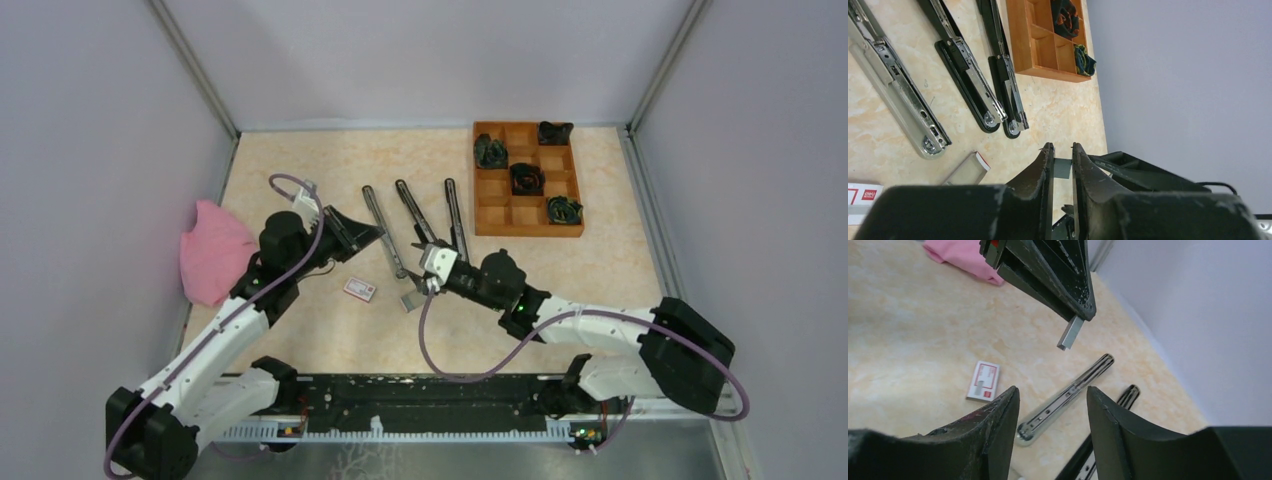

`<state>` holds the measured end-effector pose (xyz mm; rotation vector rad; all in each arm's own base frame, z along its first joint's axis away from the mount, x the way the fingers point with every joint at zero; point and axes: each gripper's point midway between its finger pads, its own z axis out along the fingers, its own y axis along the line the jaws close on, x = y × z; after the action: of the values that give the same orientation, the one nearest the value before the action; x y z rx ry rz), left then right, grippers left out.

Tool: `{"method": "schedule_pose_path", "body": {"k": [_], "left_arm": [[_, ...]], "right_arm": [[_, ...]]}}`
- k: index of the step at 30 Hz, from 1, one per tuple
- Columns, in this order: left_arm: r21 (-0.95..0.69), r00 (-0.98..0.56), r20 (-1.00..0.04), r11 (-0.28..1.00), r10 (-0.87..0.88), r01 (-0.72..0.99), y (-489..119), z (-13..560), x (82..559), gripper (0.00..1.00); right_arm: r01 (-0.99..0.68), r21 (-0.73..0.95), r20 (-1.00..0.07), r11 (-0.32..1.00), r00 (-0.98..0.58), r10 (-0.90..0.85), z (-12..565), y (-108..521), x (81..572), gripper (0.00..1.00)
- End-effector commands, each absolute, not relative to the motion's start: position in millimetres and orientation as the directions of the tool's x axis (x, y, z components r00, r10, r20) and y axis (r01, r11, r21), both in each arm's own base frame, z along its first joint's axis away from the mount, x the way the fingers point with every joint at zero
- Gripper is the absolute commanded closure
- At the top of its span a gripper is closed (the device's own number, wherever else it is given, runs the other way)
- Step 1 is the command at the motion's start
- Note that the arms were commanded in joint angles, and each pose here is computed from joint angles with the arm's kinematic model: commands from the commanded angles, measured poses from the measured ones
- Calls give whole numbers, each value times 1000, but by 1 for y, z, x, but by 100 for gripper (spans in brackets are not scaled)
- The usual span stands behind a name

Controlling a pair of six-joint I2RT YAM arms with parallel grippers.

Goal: Load the staples into the stapler

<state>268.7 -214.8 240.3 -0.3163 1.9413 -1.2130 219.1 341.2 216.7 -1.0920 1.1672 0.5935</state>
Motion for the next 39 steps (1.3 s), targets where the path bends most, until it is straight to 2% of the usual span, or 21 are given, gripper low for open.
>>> {"method": "schedule_pose_path", "body": {"k": [1, 14, 39], "left_arm": [[-864, -606, -464, 482, -646, 148, -214, 255, 276, 82], [-893, -596, -392, 446, -701, 63, -214, 252, 279, 81], [-904, -614, -363, 424, -701, 51, -220, 251, 277, 81]], "right_arm": [[-606, -621, -755, 498, 634, -170, 260, 341, 233, 48], [-367, -716, -572, 594, 796, -198, 277, 354, 233, 50], [-287, -780, -528, 555, 778, -340, 242, 383, 254, 61]]}}
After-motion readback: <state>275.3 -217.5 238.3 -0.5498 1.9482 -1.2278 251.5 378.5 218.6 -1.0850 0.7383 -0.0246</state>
